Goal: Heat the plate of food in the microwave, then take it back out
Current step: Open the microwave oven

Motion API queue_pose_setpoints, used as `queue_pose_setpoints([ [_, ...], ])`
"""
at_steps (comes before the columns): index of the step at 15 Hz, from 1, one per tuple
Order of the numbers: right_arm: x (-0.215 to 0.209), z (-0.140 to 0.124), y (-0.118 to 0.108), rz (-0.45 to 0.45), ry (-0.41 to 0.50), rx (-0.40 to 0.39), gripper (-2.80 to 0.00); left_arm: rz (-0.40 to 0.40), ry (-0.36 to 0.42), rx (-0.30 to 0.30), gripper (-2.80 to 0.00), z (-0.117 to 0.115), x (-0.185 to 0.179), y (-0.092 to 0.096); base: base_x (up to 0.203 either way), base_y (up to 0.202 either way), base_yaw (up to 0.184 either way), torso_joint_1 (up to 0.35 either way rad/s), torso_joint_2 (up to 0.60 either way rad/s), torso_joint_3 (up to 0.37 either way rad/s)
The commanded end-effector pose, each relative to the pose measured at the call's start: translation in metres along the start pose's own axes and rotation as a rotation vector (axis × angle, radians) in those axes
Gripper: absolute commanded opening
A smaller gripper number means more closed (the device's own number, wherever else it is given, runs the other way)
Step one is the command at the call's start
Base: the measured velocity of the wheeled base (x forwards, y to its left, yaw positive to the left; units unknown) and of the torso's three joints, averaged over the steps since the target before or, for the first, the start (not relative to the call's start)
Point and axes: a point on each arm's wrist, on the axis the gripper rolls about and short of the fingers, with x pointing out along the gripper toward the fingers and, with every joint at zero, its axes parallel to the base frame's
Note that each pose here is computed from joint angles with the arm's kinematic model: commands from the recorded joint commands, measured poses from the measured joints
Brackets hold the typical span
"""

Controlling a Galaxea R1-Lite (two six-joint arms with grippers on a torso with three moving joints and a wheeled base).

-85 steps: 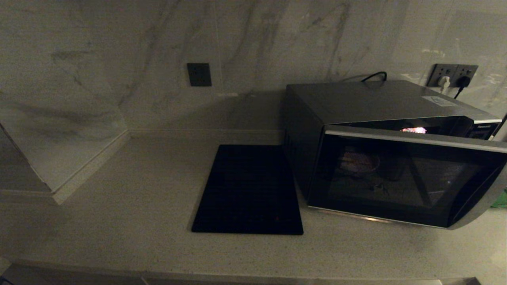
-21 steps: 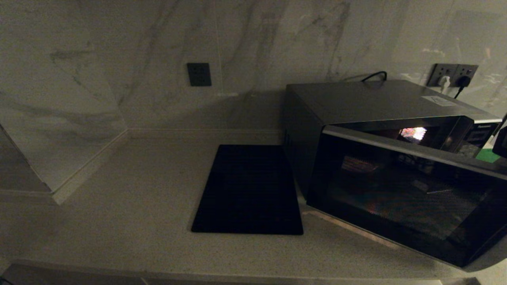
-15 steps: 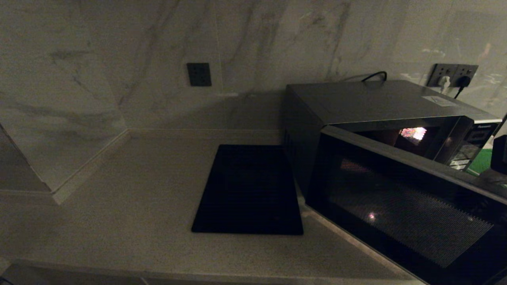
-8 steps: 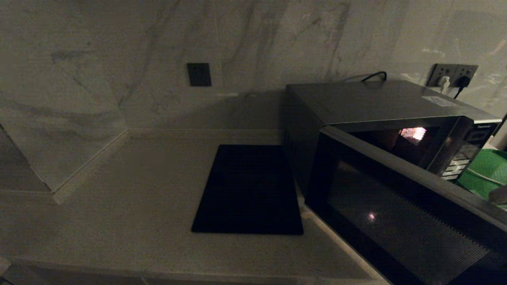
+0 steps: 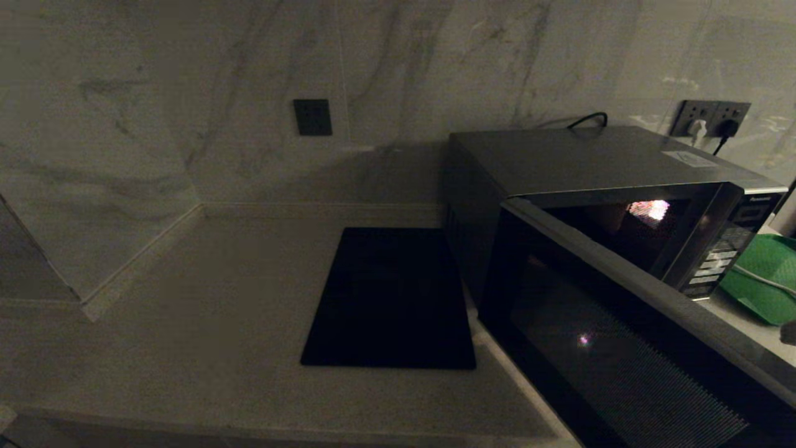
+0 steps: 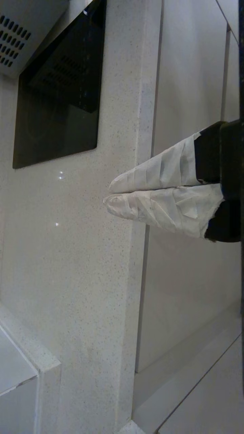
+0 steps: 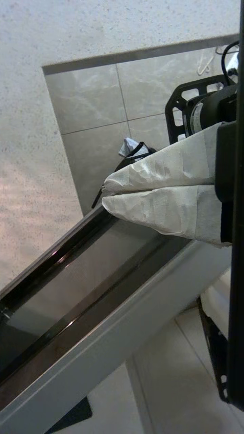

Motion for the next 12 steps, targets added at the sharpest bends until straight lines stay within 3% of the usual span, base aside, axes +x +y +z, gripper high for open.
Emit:
queue_pose_setpoints([
  [1,-0.004,-0.006,0.0,0.014,0.01,-0.02,-2.8,0.0,0.0,0.0,-2.8,0.0,0.0,0.0,0.0,0.0,0.0,0.0,0.0,0.0],
  [7,-0.022,-0.027,0.006,0.108,0.055,-0.13,-2.8,0.0,0.0,-0.001,-2.8,0.0,0.0,0.0,0.0,0.0,0.0,0.0,0.0,0.0],
  [12,-0.024,-0.033,0.01,0.128,0.09,-0.154,-2.8,0.0,0.0,-0.001,-2.8,0.0,0.0,0.0,0.0,0.0,0.0,0.0,0.0,0.0],
])
